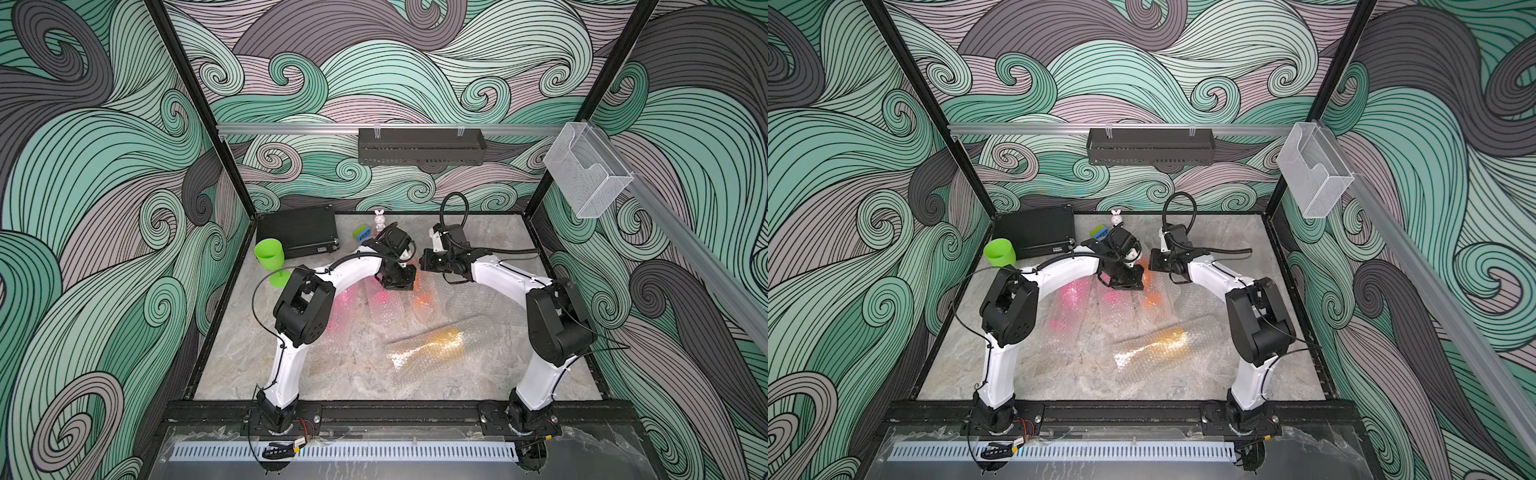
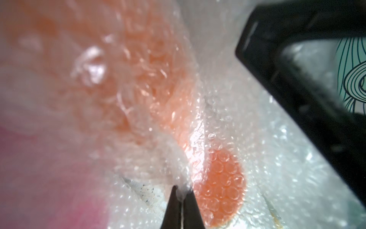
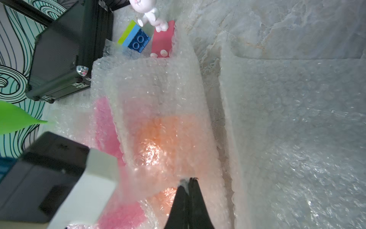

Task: Unpack wine glasses from bubble wrap
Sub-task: Unwrap the bubble wrap at the center of the board, then pick up the bubble wrap from the center of the board.

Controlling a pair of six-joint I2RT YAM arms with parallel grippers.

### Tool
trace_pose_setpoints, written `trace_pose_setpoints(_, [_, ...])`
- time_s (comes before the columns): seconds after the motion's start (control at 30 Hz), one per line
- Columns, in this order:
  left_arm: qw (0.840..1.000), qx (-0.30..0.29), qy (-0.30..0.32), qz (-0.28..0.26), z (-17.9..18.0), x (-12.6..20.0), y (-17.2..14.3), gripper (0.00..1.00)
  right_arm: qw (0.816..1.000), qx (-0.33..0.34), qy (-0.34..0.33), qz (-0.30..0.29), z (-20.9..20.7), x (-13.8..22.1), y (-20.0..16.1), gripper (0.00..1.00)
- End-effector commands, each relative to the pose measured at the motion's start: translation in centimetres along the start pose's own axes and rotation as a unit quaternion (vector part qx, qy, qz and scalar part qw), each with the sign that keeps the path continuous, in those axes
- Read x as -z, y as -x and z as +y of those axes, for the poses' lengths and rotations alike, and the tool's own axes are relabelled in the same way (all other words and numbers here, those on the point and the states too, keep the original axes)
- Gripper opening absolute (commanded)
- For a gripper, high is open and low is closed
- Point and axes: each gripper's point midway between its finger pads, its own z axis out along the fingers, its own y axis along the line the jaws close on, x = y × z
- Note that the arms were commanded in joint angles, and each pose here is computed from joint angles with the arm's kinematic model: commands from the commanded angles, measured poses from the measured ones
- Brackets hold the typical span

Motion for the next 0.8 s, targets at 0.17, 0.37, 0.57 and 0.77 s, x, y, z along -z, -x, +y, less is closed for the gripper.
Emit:
trace_pose_setpoints(0.17, [0.997,-0.036,0.010,-0.067,-0.9,3.9,1.8,0.00,0.997,0.019,0.051,-0.063,2.6,3.1,2.8,0.04])
trace_pose_setpoints(0.37, [0.991,-0.070,0.014,-0.110,-1.3,4.9,3.3,0.00,0.991,0.039,0.070,-0.103,3.7,5.8,4.1,0.05])
trace_pose_setpoints(0.57, [0.988,-0.086,-0.002,-0.128,-2.6,5.8,4.5,0.00,0.990,0.017,0.067,-0.120,2.4,7.9,5.0,0.05])
trace_pose_setpoints(0.77, [0.986,-0.094,-0.025,-0.132,-4.2,6.8,5.0,0.00,0.990,0.006,0.054,-0.130,0.6,9.3,5.6,0.05])
